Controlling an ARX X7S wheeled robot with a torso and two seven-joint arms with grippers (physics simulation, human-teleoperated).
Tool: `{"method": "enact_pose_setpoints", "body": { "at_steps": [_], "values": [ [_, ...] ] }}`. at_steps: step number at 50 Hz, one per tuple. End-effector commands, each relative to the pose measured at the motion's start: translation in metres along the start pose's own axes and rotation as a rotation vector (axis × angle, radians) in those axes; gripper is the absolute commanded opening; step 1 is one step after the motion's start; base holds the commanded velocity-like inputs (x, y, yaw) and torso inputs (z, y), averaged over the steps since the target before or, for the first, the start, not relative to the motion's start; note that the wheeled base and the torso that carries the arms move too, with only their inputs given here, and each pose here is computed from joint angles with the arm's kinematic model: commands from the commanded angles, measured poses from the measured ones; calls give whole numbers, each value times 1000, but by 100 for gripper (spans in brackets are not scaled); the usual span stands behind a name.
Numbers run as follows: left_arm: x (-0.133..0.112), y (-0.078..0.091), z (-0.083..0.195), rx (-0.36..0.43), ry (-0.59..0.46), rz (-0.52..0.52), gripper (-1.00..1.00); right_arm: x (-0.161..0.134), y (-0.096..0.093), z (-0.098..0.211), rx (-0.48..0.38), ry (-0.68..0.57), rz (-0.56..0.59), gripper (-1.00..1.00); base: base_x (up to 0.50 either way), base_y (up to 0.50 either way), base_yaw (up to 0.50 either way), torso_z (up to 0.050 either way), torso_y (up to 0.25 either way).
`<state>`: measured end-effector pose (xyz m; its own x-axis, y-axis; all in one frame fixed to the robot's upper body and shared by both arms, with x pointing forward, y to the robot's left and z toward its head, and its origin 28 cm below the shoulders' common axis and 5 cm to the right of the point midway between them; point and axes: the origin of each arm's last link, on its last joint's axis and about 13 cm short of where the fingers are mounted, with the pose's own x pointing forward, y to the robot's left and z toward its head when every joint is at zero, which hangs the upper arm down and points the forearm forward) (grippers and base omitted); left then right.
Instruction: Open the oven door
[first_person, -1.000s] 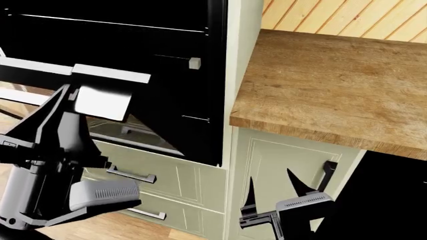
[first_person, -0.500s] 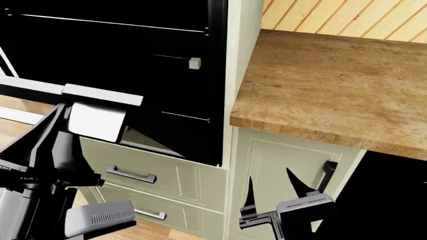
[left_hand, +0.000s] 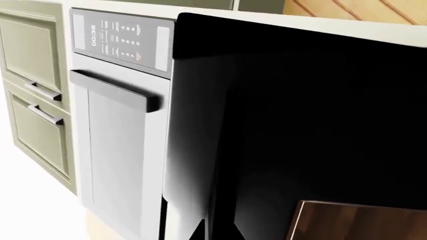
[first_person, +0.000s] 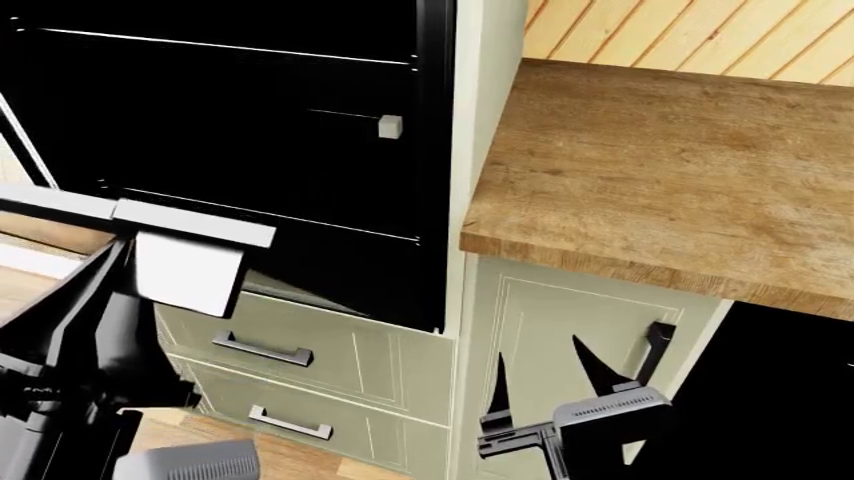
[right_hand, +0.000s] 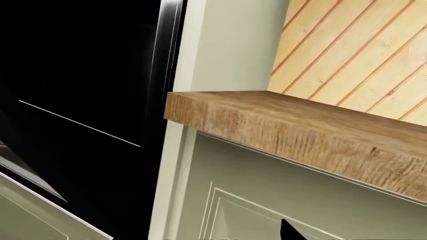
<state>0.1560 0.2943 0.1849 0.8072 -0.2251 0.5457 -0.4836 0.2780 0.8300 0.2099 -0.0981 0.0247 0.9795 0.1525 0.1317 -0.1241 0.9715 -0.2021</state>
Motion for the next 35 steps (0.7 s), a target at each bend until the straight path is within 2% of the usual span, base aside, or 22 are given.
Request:
{"method": "enact_pose_setpoints", "body": {
  "at_steps": [1,13,25,35],
  "values": [
    [-3,3,7,-2,-42,21,-100,0,1,0,-25,15,-5,100,0,0,0,0,0],
    [-4,3,7,-12,-42,26,-100,0,1,0,-28,15,-4,100,0,0,0,0,0],
    [-33,-7,-6,-9,-44,33,-100,-1,1,2,-21,0,-2,100,0,0,0,0,1],
    [-38,-14,-11,-19,-45,45,-100,-1,0,2,-13,-7,-4,100,0,0,0,0,0]
  ]
}}
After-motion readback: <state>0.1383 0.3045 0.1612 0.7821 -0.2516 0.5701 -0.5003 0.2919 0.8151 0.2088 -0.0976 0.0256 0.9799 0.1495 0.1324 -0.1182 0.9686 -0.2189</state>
